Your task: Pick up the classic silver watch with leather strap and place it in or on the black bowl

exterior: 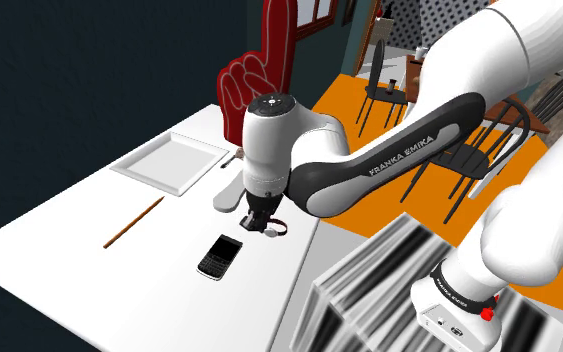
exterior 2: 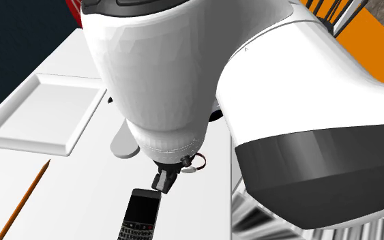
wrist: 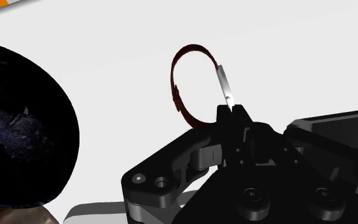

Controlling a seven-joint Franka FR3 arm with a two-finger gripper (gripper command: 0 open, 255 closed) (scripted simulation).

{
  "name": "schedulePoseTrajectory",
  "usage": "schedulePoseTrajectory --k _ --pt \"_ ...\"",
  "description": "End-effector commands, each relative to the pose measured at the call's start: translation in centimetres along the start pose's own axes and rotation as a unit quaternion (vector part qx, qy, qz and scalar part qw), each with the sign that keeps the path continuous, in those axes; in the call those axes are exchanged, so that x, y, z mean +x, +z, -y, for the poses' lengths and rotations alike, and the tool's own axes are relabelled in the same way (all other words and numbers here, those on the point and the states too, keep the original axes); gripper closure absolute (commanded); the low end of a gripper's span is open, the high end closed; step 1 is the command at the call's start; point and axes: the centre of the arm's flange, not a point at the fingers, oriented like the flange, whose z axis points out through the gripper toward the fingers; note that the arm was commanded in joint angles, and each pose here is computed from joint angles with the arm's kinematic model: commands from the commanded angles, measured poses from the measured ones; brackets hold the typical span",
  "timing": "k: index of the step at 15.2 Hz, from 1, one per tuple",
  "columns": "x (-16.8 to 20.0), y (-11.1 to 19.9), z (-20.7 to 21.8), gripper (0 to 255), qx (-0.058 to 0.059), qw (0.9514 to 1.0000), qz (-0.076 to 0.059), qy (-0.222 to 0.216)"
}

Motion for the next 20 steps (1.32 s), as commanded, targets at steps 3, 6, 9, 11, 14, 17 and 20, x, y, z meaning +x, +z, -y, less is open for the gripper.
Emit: schedulePoseTrajectory --k 3,6,9,11,14,17,20 --pt "0.2 -1.9 -0.1 255 0.0 1.0 0.0 0.0" --pt "0.3 -3.5 -0.3 255 0.0 1.0 0.0 0.0" --pt "0.4 -5.0 -0.4 255 0.0 1.0 0.0 0.0" --pt "0.5 -6.1 -0.5 255 0.0 1.0 0.0 0.0" --pt "0.6 -7.6 -0.7 255 0.0 1.0 0.0 0.0" --pt "0.7 -9.2 -0.8 255 0.0 1.0 0.0 0.0" --pt "0.8 -10.8 -1.0 255 0.0 1.0 0.0 0.0"
